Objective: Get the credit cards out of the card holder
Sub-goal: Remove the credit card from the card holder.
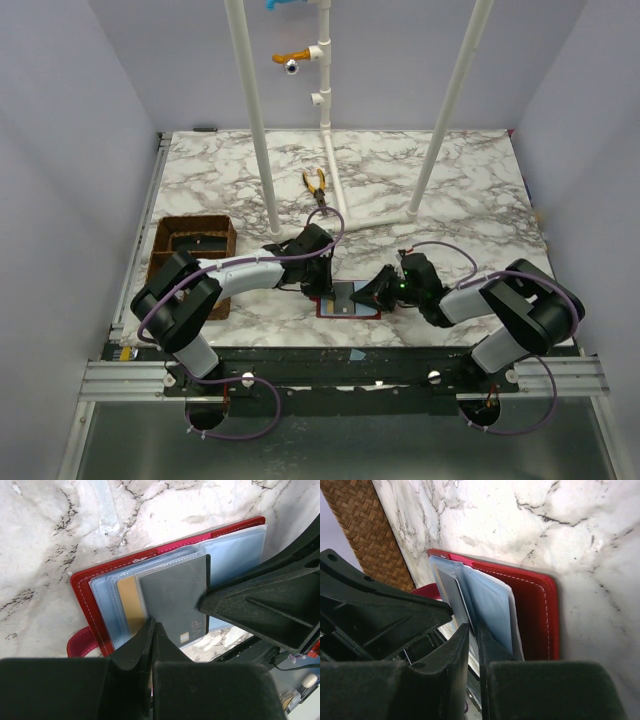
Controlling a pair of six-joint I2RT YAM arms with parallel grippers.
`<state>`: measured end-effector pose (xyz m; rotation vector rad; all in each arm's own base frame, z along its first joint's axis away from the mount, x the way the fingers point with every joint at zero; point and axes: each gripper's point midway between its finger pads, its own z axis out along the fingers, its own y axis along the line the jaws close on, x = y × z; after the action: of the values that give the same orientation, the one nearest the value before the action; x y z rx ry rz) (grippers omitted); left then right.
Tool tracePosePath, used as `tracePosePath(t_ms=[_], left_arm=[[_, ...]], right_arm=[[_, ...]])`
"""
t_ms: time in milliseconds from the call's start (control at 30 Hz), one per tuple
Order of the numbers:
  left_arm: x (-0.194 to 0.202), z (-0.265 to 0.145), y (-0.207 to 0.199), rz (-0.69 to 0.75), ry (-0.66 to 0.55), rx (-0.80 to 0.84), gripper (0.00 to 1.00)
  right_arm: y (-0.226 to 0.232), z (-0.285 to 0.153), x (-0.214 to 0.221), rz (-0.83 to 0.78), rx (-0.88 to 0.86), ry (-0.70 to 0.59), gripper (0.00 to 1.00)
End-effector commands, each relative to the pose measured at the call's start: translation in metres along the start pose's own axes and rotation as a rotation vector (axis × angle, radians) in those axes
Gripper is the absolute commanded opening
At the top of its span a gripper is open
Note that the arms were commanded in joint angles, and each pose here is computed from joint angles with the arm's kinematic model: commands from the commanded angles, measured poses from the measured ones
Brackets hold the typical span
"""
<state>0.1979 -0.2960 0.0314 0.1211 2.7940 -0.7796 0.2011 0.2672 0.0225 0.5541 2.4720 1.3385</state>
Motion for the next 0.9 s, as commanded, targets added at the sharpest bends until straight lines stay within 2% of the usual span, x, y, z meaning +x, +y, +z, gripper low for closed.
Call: tracePosePath(t_ms=[0,267,567,867], left_arm=[[0.013,0.007,0.018,-0.021,0.046,-0.066,0.00],[0.013,0.006,0.026,-0.041,0.041,-0.084,0.00],[0.010,0.004,0.030,-0.050,0.034,-0.090,0.00],[0.008,0.002,0.040,-0.065,0.029,-0.106,0.00]], right_arm=[[0.002,-0.002,0.003,0.019,-0.040,0.014,0.15],[-0.004,-0.005,0.001,0.034,-0.044,0.003,0.11],[-0.004,-0.004,-0.001,0.022,-0.046,0.004,0.01],[-0.017,-0.007,-0.009,-0.039,0.017,-0.042,0.01]])
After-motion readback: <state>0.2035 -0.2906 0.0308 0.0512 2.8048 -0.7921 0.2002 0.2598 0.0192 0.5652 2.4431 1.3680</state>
